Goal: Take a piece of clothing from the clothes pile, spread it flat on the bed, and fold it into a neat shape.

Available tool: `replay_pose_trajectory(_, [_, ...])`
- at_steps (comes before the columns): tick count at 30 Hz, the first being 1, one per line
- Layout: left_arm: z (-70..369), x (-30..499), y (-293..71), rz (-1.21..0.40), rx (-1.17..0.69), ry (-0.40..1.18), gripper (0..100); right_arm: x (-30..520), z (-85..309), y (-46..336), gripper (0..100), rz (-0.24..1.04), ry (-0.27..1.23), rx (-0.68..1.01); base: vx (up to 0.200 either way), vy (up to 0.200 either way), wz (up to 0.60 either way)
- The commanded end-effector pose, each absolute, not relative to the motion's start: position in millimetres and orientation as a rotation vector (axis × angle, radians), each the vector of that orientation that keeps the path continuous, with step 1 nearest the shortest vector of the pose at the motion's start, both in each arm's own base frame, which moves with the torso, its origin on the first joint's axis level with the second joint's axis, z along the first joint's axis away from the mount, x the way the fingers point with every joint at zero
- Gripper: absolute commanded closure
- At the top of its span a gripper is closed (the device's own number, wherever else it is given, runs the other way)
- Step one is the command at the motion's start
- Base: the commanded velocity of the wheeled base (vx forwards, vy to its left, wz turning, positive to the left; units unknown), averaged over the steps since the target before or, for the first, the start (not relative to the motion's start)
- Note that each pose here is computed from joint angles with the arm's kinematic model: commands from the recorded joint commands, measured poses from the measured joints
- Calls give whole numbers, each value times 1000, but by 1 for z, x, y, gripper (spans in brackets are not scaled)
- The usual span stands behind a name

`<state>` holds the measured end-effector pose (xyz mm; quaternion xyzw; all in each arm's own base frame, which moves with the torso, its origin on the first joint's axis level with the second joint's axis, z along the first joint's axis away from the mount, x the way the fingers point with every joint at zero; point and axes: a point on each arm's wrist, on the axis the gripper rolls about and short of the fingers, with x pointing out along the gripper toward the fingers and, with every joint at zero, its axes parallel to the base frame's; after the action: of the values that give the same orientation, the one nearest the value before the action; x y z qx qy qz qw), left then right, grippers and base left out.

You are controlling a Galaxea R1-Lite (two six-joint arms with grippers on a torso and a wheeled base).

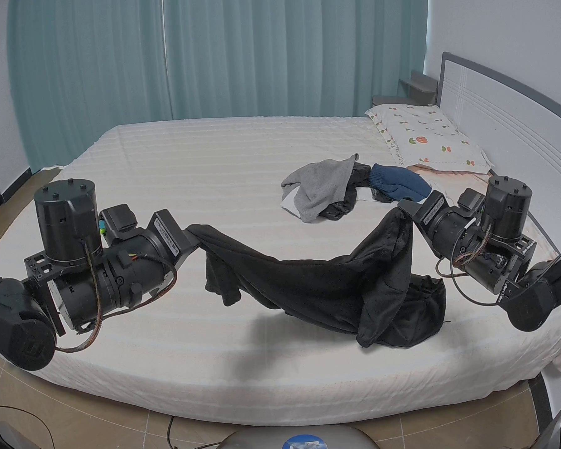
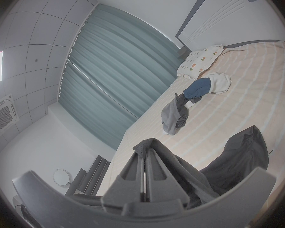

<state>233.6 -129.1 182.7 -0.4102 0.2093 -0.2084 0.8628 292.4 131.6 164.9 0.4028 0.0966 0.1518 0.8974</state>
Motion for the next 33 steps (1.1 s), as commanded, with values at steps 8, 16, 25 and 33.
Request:
replay_pose_trajectory(8, [186,230,-127,-442,-859,430,100,291,169,128,100,315,188,839,0,200,0])
replay_pose_trajectory(16, [185,231,-128,-441,-858,436,100,291,168,127,100,311,189,836,0,200,0])
replay_pose_trajectory(25, [185,231,-127,-440,-858,434,100,285,169,128,100,324,195,836,0,200,0])
replay_pose_trajectory(33, [177,226,-125,-426,-853,457,100,287,165,125,100,315,216,828,0,175,0])
